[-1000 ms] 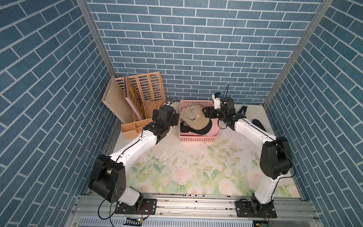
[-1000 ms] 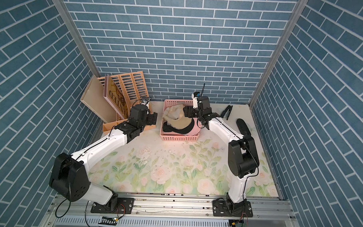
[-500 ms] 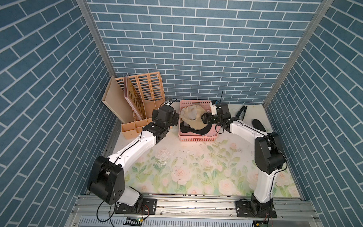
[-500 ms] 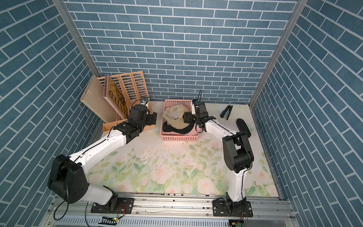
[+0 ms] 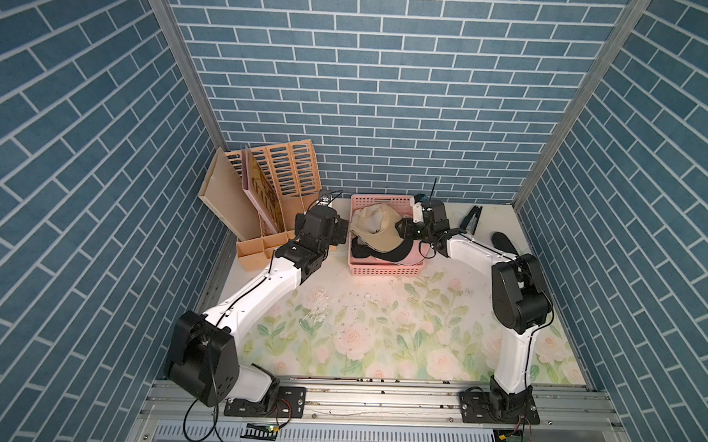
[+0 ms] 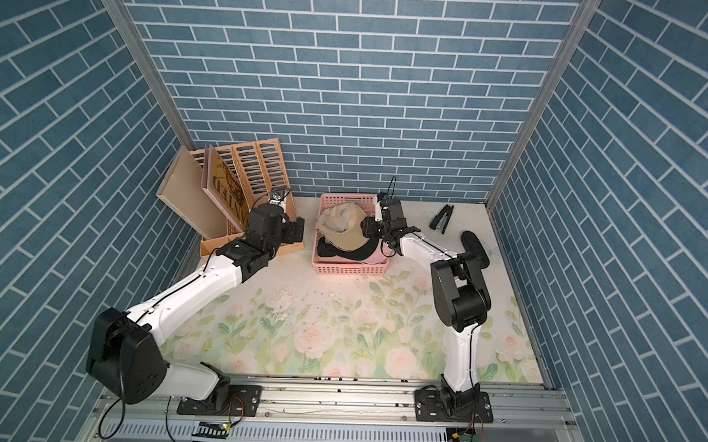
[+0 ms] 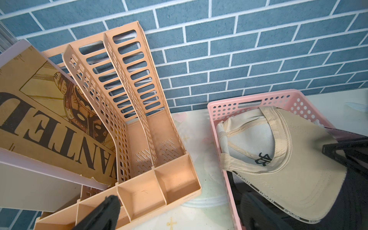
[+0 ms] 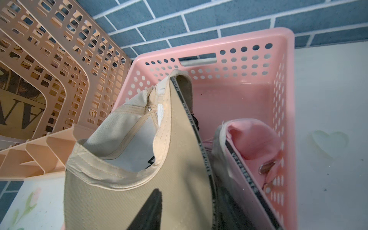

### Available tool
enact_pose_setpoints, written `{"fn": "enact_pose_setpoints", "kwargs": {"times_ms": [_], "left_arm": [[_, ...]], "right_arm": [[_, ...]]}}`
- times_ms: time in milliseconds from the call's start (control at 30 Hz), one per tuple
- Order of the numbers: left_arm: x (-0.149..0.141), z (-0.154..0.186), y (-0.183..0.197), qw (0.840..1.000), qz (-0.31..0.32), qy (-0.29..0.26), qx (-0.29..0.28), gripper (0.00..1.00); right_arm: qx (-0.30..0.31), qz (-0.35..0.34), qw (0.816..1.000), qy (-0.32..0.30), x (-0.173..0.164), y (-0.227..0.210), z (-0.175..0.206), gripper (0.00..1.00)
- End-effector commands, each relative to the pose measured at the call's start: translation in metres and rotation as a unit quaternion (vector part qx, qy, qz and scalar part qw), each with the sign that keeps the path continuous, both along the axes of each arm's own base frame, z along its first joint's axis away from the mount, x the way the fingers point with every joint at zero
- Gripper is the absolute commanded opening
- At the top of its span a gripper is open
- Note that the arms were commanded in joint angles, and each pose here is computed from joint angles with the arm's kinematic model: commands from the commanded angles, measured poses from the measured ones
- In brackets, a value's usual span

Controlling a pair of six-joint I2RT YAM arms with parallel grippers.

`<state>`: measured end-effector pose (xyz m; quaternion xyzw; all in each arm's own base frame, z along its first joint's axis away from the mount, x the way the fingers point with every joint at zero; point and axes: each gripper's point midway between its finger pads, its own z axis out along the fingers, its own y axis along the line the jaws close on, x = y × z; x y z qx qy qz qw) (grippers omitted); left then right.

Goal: Turn the baseball cap inside out
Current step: Pick up the baseball cap from the basket.

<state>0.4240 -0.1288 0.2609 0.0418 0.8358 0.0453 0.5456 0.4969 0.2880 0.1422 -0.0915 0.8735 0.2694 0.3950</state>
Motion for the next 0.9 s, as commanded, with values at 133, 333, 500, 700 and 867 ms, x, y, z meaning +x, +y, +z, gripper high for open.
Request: {"fn": "enact_pose_setpoints", "kwargs": {"times_ms": [133,333,500,700,867], "left_arm": [[-0.001,-0.012,-0.007,1.0,-0.007,0.013,-0.002,1.0],[0.001,0.003,-0.01,1.0,-0.012,0.0,-0.004,0.99],[-0.003,0.011,-0.007,1.0,-0.011,-0.008,-0.005,1.0],[-0.005,0.014,-0.007,1.0,-0.012,-0.011,-0.009,1.0],[-0.002,0.007,-0.017,1.0,-0.024,-0.004,-0.006,0.99]], "right_arm": [[0.048,0.037,0.998,-0.028,-0.003,0.017,0.021,0.32],[0.065,0.062,0.995,-0.036,-0.004,0.025,0.018,0.36],[0.07,0.072,0.995,-0.023,-0.003,0.027,-0.004,0.35],[0.075,0.071,0.994,-0.019,-0.001,0.025,-0.019,0.15],[0.088,0.07,0.993,-0.045,-0.005,0.021,0.0,0.0]]}}
